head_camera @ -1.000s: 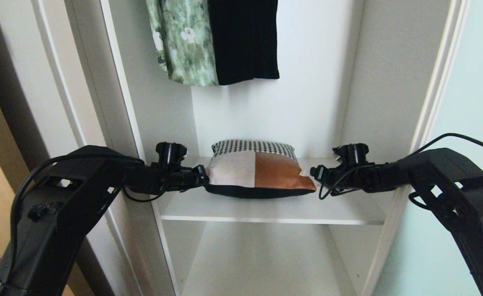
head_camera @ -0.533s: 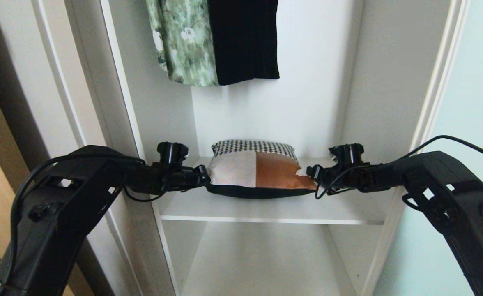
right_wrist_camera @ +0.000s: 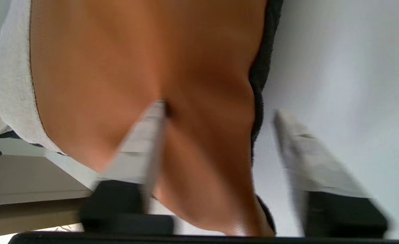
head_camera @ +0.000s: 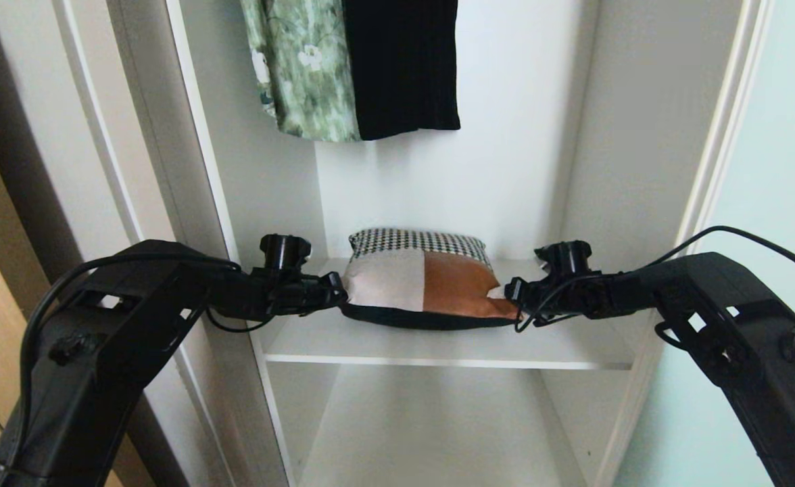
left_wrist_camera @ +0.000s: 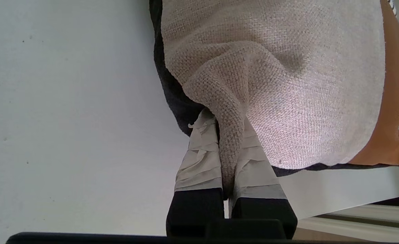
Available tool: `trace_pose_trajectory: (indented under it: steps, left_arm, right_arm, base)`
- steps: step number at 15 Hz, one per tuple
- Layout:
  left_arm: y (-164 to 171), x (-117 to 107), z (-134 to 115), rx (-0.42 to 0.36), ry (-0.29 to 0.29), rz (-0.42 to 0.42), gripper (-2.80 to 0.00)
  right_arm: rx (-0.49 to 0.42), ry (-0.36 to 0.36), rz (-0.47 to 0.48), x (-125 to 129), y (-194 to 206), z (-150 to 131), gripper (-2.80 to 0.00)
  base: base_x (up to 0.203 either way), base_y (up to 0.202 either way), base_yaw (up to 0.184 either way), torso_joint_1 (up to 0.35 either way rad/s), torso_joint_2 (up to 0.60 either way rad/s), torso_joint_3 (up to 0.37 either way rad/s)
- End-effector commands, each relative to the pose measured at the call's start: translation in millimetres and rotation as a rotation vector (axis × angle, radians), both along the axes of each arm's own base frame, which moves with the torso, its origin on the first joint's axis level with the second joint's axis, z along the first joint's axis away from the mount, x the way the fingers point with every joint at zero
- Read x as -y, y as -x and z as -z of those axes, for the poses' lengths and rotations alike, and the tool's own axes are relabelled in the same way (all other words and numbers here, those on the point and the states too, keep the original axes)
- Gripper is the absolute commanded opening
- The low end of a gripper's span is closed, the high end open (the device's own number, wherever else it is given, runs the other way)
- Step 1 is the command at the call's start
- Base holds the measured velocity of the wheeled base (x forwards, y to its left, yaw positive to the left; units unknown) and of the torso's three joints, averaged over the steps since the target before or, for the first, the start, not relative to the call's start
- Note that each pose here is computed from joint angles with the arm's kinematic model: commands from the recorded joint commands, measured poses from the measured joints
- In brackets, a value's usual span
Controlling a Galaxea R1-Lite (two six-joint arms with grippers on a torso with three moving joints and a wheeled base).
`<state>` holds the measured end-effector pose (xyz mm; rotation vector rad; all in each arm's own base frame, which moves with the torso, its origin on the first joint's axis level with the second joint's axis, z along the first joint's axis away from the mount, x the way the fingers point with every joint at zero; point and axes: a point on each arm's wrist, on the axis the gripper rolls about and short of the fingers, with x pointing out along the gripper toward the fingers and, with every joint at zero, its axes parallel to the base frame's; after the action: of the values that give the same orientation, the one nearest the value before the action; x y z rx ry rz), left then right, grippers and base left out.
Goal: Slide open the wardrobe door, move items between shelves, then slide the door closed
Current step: Place the pillow on the lower shelf
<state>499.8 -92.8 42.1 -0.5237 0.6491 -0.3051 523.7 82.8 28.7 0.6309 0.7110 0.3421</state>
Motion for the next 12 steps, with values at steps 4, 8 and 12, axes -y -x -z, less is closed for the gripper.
trace_pose_trajectory:
  steps: [4, 8, 12]
  left_arm:
    - [0, 1, 5, -0.012, 0.004, -0.001, -2.8]
    - [7, 14, 3, -0.018, -0.012, 0.012, -2.8]
    - [21, 26, -8, 0.009, -0.057, -0.039, -2.8]
  right_arm:
    - [-0.004, -0.009, 0.001, 0, 1, -2, -2.8]
    - [-0.017, -0.038, -0.002, 6, 7, -22, -2.8]
    - [-0.053, -0.08, -0.074, 10, 39, -58, -2.8]
  base:
    - [0.0, 0.0, 0.0, 0.0, 0.0, 0.0]
    - [0.0, 0.0, 0.0, 0.0, 0.0, 0.0]
    - [0.0, 0.0, 0.0, 0.0, 0.0, 0.0]
